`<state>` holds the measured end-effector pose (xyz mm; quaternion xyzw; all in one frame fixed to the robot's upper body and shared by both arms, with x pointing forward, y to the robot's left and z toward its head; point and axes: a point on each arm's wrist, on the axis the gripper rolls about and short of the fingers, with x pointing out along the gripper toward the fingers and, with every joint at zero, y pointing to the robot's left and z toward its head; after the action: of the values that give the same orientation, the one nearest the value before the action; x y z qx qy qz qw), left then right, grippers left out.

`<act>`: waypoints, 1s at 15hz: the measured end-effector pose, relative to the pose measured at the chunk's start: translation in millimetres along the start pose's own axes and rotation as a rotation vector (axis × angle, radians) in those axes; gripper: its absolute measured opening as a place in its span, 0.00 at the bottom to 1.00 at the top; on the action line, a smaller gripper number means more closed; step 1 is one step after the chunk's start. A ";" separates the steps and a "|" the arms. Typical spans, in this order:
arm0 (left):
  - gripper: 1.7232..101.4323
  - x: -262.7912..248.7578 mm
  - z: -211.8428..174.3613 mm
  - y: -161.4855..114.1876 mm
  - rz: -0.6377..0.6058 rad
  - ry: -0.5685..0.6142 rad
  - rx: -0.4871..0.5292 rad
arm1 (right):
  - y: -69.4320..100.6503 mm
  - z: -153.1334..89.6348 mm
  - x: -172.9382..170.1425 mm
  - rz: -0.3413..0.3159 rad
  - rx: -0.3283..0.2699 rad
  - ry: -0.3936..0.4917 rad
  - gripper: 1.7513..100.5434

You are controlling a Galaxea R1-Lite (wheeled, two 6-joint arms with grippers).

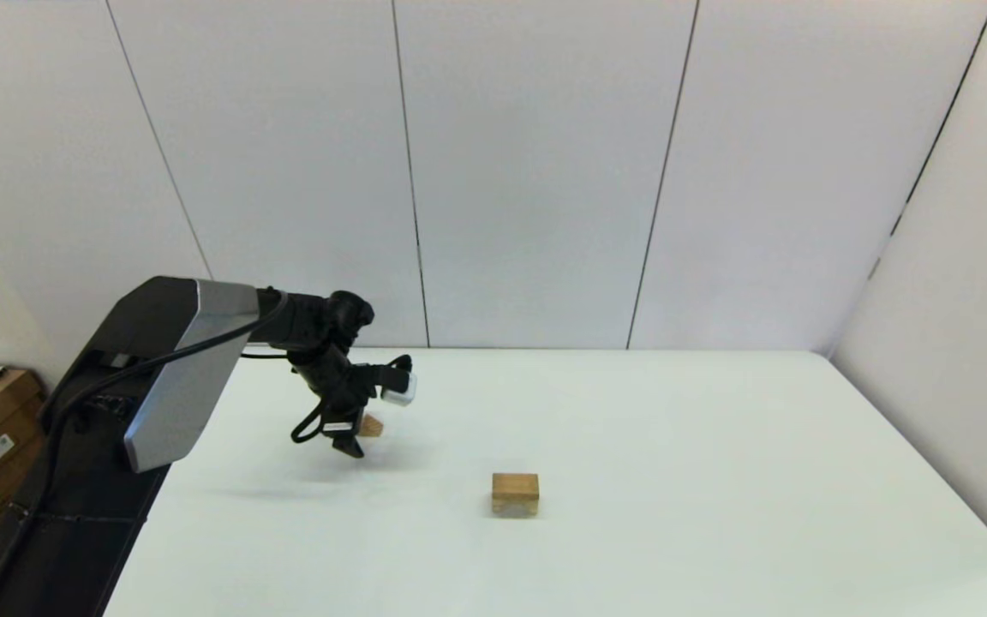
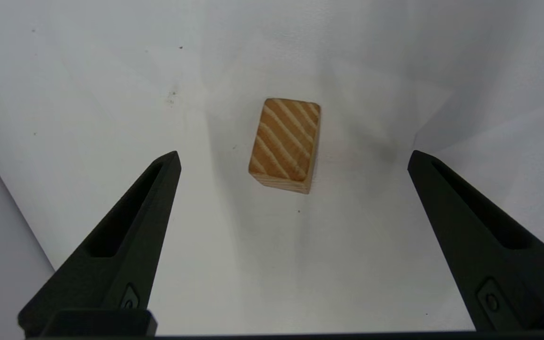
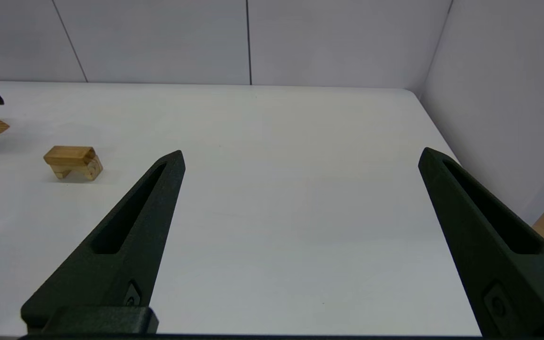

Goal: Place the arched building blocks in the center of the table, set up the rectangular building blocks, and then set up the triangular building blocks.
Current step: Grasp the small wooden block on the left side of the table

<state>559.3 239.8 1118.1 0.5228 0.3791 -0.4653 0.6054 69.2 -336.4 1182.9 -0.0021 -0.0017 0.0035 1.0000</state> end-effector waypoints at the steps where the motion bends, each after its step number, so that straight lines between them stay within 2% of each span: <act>1: 0.96 0.1 -0.4 0.2 0.002 0.001 -0.002 | 0.0 0.0 0.0 0.000 0.000 0.000 0.97; 7: 0.96 1.9 -2.1 -4.5 -0.044 0.013 -0.046 | 0.0 0.0 0.0 0.000 0.000 0.000 0.97; 15: 0.96 4.4 -3.2 -4.2 -0.044 0.010 -0.047 | 0.0 0.0 0.0 0.000 0.000 0.000 0.97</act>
<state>556.6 242.1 1112.2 0.5022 0.4047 -0.4668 0.6051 69.2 -336.4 1182.9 -0.0021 -0.0017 0.0037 1.0000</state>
